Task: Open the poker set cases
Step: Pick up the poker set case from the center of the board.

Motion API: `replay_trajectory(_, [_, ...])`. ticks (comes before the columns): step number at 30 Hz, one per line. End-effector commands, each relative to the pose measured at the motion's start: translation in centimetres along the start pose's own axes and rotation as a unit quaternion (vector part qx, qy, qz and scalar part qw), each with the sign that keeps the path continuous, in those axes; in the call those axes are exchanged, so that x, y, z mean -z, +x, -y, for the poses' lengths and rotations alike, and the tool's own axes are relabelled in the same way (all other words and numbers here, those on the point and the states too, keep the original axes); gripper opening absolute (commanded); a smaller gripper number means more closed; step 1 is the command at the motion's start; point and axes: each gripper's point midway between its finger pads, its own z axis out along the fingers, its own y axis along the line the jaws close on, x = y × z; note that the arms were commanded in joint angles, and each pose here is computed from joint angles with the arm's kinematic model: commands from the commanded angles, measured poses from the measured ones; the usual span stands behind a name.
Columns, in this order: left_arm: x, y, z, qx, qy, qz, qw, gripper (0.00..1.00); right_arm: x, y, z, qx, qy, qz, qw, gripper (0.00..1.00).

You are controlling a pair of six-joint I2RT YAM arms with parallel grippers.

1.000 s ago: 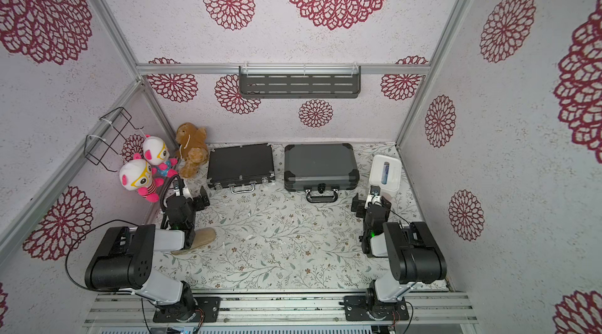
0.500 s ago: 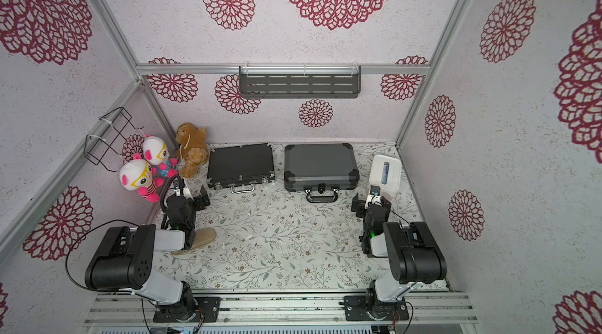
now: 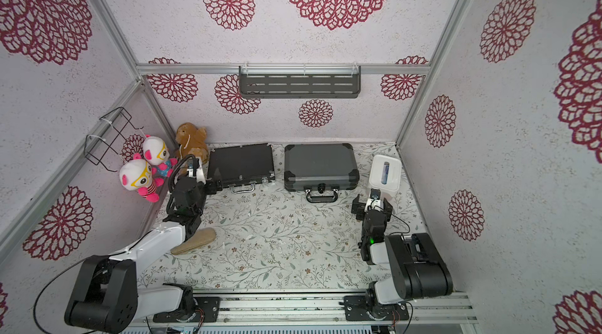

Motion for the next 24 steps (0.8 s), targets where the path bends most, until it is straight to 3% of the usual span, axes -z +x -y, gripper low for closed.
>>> replay_trajectory(1, [2.2, 1.6, 7.6, -0.027, 0.113, -0.052, 0.992, 0.97, 0.4, -2.0, 0.9, 0.005, 0.039, 0.026, 0.999, 0.99])
replay_trajectory(2, [3.1, 1.3, 10.8, -0.012, 0.182, -0.047, 0.982, 0.97, 0.3, -2.0, 0.8, 0.006, 0.040, 0.023, 0.999, 0.99])
replay_trajectory(5, [6.9, 1.7, 18.4, 0.035, 0.390, -0.045, 0.919, 0.97, 0.6, -2.0, 0.5, 0.013, 0.043, 0.020, 0.999, 0.99])
replay_trajectory(6, [7.6, 2.1, 19.6, 0.050, 0.421, -0.056, 0.904, 0.97, 0.6, -2.0, 0.6, 0.015, 0.048, 0.018, 0.999, 0.99])
replay_trajectory(7, [7.7, 2.4, 20.1, 0.063, 0.426, -0.063, 0.900, 0.97, 0.6, -2.0, 0.8, 0.015, 0.054, 0.015, 0.998, 0.99])
replay_trajectory(9, [7.0, 1.8, 20.0, 0.102, 0.409, -0.071, 0.904, 0.97, 0.8, -2.0, 1.0, 0.014, 0.062, 0.012, 0.998, 0.99])
replay_trajectory(12, [6.9, 0.6, 19.9, 0.113, 0.402, -0.074, 0.906, 0.97, 0.7, -2.3, 1.2, -0.005, 0.069, 0.012, 0.998, 0.99])
replay_trajectory(16, [5.7, 1.7, 18.7, 0.133, 0.351, -0.103, 0.921, 0.97, 0.7, -2.8, 1.8, -0.026, 0.091, -0.007, 0.996, 0.99])
replay_trajectory(19, [5.2, 2.2, 18.2, 0.117, 0.330, -0.133, 0.927, 0.97, 1.2, -2.9, 3.3, -0.032, 0.135, -0.019, 0.990, 0.99])
replay_trajectory(22, [5.9, 2.6, 18.5, 0.089, 0.346, -0.150, 0.922, 0.97, 2.0, -3.8, 3.9, -0.038, 0.155, -0.023, 0.987, 0.99])
replay_trajectory(24, [5.5, 3.3, 18.0, 0.083, 0.327, -0.162, 0.927, 0.97, 2.4, -4.5, 4.4, -0.072, 0.171, -0.060, 0.981, 0.99])
